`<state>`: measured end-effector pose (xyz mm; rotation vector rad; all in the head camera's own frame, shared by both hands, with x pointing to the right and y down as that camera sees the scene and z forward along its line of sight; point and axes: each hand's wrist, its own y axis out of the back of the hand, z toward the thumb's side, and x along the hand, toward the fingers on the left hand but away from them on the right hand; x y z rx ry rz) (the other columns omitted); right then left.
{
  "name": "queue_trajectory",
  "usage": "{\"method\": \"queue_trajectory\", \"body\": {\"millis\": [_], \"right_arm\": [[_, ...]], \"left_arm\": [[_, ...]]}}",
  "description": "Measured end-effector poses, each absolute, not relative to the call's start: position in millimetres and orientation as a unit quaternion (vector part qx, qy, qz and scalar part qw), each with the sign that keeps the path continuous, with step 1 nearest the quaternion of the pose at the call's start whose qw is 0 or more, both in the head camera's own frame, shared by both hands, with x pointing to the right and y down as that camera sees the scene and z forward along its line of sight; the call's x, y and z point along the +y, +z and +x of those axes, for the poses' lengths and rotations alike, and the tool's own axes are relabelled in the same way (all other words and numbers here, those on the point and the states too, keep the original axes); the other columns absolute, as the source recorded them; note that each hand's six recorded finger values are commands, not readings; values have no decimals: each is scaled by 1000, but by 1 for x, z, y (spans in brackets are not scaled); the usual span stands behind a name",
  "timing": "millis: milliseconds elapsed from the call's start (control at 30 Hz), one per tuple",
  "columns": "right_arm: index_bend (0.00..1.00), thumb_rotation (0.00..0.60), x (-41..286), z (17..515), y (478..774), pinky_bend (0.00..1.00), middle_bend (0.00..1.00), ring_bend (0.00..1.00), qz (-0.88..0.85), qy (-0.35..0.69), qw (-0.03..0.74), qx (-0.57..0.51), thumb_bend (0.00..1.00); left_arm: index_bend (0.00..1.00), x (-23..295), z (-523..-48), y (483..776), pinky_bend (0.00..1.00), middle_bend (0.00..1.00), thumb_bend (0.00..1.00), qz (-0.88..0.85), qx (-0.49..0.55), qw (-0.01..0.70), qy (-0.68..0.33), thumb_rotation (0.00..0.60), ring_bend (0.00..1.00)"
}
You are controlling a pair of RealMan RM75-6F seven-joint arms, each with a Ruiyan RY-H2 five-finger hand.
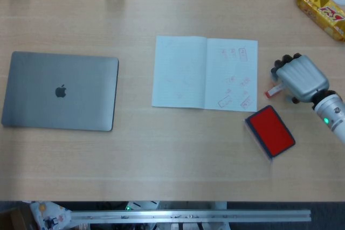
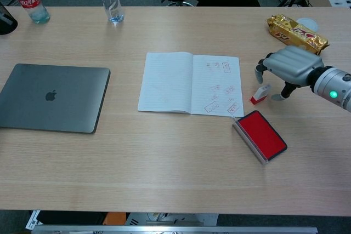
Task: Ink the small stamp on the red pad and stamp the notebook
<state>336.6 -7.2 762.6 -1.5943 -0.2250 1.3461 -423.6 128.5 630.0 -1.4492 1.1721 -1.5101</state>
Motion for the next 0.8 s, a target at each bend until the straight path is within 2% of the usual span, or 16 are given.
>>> {"method": "queue_trajectory", "body": {"millis": [133,800], "right_arm": [[485,600,-7,337,764,368,356,267,-659,557,497,-92,200],[525,600,-9,333,769,368,359,267,-658,557,498,-91,223]], "left_arm": [[43,129,-424,631,89,0,213,-564,454,362,-587,600,47],[42,128,-424,631,89,0,212,-563,455,363,-587,600,47]]}}
